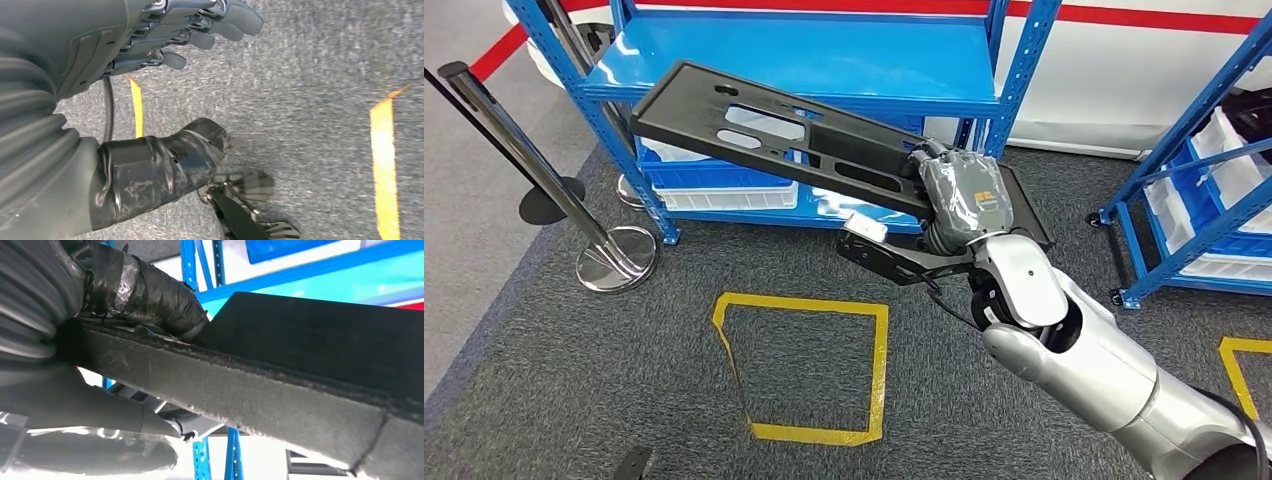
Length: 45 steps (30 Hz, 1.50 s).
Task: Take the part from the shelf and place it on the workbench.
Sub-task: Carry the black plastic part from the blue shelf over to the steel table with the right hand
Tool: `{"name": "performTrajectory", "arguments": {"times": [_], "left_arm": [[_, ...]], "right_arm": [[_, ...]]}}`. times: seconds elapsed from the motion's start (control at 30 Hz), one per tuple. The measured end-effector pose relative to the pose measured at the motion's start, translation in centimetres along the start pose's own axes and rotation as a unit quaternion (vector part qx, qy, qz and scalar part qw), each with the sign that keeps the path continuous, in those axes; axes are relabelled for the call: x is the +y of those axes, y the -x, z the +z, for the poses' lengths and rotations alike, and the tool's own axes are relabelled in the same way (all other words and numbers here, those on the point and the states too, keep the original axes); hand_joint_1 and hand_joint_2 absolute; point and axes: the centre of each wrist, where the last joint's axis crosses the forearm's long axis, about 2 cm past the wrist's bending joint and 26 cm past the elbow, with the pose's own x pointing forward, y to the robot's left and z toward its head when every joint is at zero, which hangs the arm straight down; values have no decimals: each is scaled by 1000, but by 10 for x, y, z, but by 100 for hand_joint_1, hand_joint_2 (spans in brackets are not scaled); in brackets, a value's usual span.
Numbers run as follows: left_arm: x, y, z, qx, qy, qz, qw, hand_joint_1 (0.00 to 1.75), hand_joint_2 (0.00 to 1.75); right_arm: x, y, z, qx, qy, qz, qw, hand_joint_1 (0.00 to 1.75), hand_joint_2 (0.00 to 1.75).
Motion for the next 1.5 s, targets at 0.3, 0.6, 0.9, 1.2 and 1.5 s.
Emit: {"name": "performTrajectory", "arguments": {"times": [0.3,0.6,0.9,1.2,1.5], "left_arm": [[-1,-1,0,-9,0,-4,1000,0,175],[0,2,0,-7,-2,-1,1000,0,175],[1,4,1,-2,-1,-1,1000,0,175],[1,0,0,-6,-4,-2,1000,0,175],[3,-13,-3,-17,-8,-1,1000,0,175]], "right_arm": [[-4,4,0,0,3,-1,1000,175,175],[-6,8,3,-3,9,-14,1000,175,175],[-12,11,4,-2,29,-20,999,175,175],[-16,13,6,-3,39,-19,999,175,175],[-20,17,5,-3,49,-8,999,175,175]]}}
